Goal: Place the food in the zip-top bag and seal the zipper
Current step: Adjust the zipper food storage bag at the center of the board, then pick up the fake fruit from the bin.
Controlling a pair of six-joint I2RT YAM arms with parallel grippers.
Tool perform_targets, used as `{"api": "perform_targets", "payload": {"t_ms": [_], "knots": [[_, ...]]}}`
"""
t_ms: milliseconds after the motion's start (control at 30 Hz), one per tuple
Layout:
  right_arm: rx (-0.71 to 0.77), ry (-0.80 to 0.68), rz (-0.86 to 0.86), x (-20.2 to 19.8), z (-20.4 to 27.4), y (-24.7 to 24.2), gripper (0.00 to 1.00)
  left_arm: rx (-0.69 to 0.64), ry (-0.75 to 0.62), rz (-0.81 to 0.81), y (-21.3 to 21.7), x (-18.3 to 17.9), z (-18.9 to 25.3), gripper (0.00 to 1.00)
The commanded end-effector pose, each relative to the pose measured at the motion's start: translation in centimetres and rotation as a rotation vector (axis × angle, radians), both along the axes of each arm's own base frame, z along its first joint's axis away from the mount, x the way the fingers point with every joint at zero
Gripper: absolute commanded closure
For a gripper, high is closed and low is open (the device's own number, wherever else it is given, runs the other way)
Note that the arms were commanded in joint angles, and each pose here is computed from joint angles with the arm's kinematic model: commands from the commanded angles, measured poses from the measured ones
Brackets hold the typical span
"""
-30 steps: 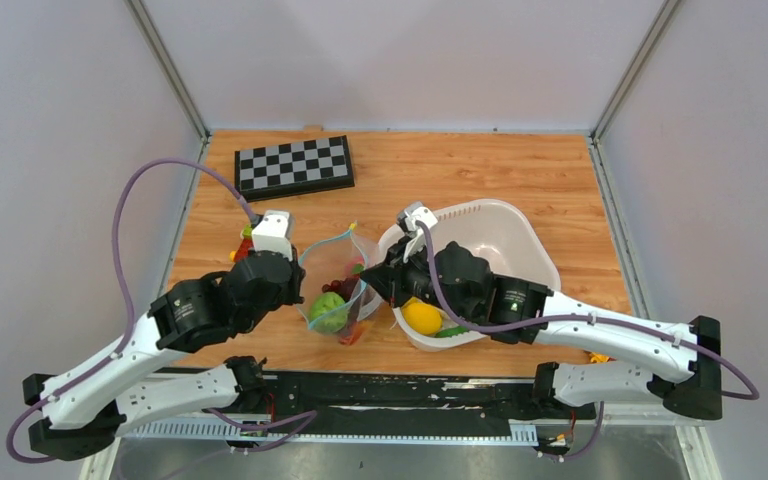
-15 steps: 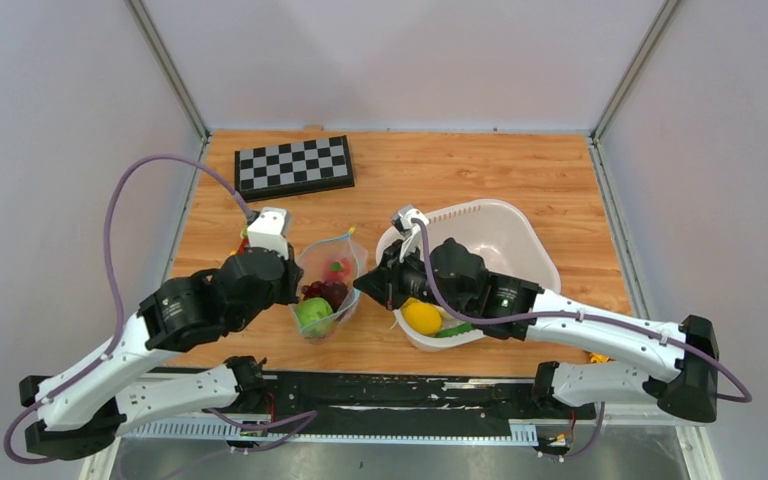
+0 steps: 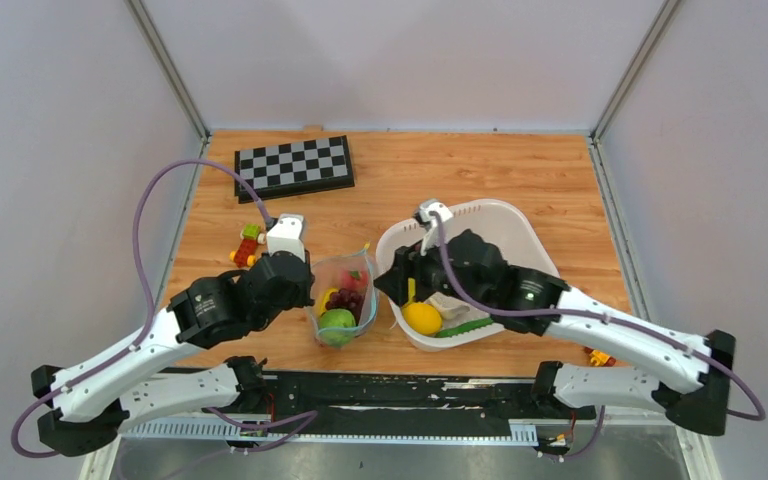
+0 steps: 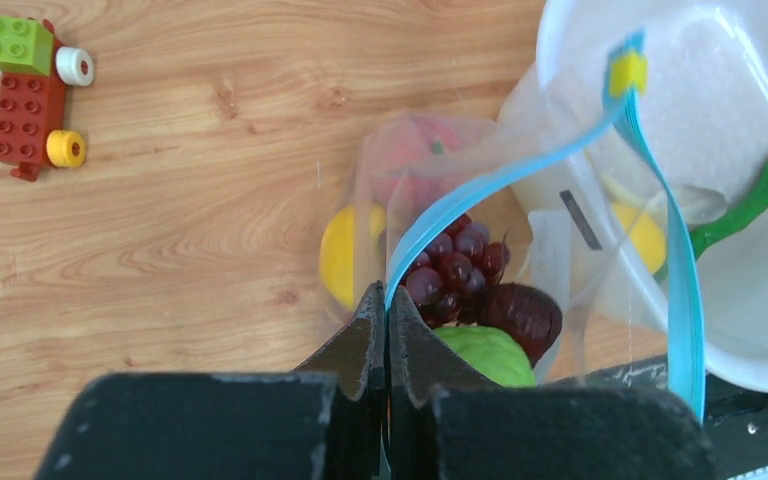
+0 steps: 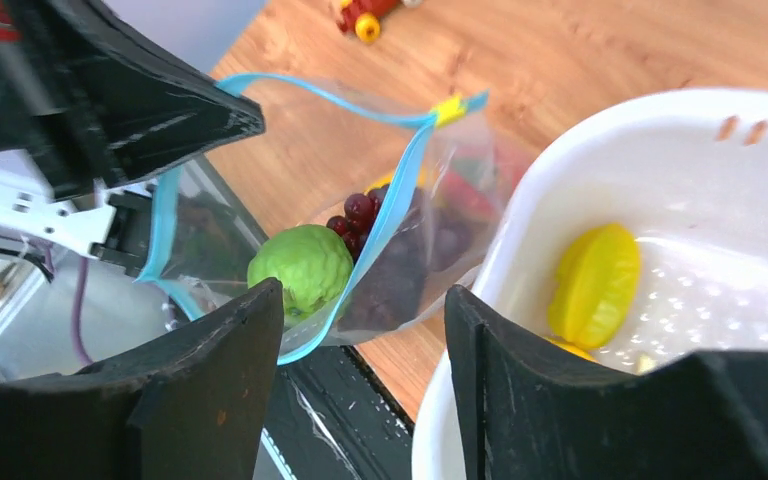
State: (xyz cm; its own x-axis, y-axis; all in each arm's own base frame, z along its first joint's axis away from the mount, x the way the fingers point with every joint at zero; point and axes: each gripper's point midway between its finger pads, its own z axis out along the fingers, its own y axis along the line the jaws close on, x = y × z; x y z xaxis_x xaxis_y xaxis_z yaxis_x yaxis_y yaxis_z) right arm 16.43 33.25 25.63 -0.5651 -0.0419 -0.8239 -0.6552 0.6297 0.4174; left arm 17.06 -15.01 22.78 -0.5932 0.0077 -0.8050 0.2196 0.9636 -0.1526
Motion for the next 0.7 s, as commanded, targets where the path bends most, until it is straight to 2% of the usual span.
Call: {"api": "perform_targets", "payload": {"t_ms": [0, 100, 200, 267, 367, 500, 667], "knots": [[0.013, -0.122, -0.120, 1.1, 4.7, -5.5, 0.39, -0.089, -0.074, 0.089, 0.2, 1.2, 2.4, 1.00], [-0.115, -0.058, -0.306, 3.7, 1.6, -10.2, 0.48, -0.080, -0.063, 0.101, 0.1, 1.3, 2.1, 1.00], [-0.238, 0.063, -0.375, 4.6, -2.7, -13.4, 0.52, -0.085, -0.033, 0.123, 0.1, 1.2, 1.4, 1.00], [-0.297, 0.153, -0.339, 4.1, -5.4, -14.2, 0.53, -0.092, -0.011, 0.138, 0.2, 1.0, 0.6, 1.00], [-0.292, 0.306, -0.177, 1.8, -8.0, -12.9, 0.55, -0.100, 0.010, 0.171, 0.8, 0.7, -0.6, 1.00], [-0.301, 0.366, -0.082, 1.7, -9.6, -11.2, 0.54, -0.087, 0.000, 0.220, 2.1, 0.7, -1.6, 1.00], [-0.291, 0.415, 0.051, 3.1, -11.6, -7.6, 0.44, -0.072, 0.009, 0.289, 3.8, 0.3, -2.4, 1.00]]}}
